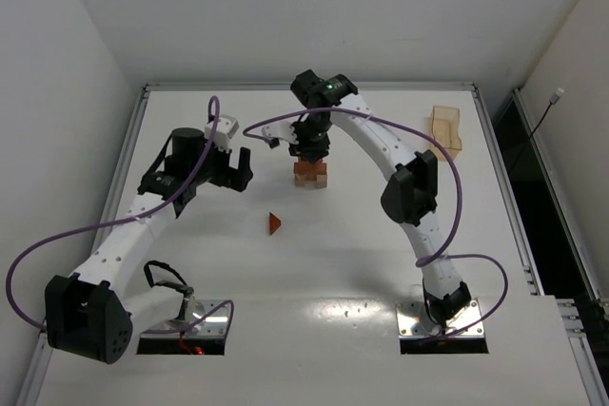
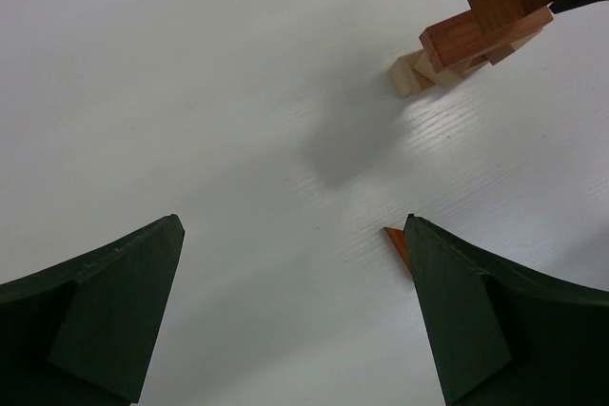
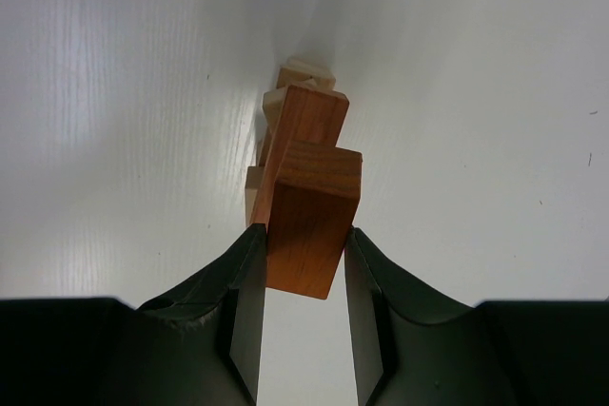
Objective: Build the wood block tower
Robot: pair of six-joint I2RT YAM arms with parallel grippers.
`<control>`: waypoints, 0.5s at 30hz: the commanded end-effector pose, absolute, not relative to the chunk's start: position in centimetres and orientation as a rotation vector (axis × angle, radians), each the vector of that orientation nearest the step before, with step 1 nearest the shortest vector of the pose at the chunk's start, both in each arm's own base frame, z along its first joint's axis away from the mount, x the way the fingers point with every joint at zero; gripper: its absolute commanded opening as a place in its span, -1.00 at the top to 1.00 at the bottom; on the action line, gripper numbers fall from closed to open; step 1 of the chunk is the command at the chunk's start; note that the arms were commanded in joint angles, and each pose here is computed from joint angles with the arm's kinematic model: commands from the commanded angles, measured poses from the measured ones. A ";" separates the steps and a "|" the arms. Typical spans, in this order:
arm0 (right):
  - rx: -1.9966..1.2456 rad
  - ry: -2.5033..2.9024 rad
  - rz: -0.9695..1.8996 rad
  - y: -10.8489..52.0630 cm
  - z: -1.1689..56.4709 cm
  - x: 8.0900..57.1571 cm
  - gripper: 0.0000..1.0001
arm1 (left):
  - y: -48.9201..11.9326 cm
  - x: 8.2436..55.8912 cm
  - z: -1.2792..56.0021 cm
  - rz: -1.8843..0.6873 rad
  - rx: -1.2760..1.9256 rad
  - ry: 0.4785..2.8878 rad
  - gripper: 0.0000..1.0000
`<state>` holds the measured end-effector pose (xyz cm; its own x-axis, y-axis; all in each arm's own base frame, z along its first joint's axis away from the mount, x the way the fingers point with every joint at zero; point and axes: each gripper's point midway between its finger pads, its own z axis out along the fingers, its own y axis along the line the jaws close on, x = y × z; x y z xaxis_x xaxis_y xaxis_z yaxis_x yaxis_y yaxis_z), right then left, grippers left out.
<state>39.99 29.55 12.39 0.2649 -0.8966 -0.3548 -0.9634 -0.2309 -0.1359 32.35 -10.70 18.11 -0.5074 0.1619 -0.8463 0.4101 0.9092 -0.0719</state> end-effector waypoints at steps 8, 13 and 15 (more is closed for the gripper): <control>-2.265 1.766 0.356 28.9 11.4 37.8 0.91 | -10.9 32.9 18.5 -0.350 0.397 2.080 -1.00; -2.268 1.769 0.343 28.8 11.4 37.9 0.91 | -10.9 32.9 18.5 -0.350 0.397 2.080 -1.00; -2.268 1.769 0.343 28.8 11.4 37.9 0.91 | -10.9 33.1 18.7 -0.349 0.397 2.071 -1.00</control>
